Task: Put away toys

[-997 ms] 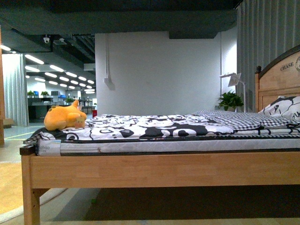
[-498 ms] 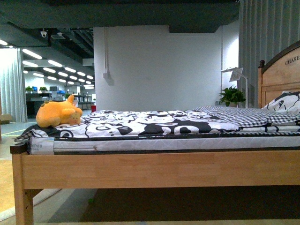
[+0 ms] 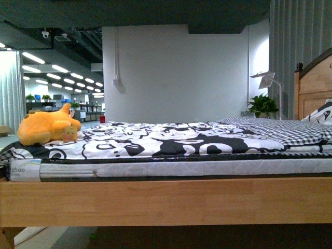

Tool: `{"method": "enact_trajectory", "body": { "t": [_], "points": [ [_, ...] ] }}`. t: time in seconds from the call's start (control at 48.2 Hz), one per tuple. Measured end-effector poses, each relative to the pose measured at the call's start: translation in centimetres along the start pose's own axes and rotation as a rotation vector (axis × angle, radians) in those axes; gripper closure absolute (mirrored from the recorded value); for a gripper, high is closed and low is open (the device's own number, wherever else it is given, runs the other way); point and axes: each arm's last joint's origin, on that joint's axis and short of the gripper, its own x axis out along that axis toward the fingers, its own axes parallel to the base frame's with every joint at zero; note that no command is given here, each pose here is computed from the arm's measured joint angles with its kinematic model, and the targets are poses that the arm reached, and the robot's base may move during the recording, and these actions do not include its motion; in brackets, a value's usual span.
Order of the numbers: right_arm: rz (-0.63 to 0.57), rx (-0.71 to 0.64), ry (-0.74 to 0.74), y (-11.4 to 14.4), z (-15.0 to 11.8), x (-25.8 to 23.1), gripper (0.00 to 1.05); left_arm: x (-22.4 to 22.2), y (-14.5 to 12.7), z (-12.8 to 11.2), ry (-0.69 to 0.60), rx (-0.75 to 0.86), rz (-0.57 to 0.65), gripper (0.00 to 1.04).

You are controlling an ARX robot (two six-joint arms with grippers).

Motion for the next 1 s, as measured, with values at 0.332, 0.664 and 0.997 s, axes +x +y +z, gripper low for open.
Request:
{"method": "enact_trajectory", "body": {
  "t": [0.332, 0.664, 0.997],
  "points": [
    [0.0, 0.0, 0.0, 0.0, 0.0, 0.0, 0.06, 0.0, 0.0, 0.0, 0.0, 0.0, 0.002, 0.06],
    [-0.003, 0.0, 0.0, -0.01, 0.0, 0.0, 0.06, 0.0, 0.0, 0.0, 0.0, 0.0, -0.001, 0.06],
    [-0.001, 0.0, 0.0, 0.0, 0.0, 0.0, 0.06, 0.0, 0.0, 0.01, -0.001, 0.0, 0.001, 0.06]
  ]
}}
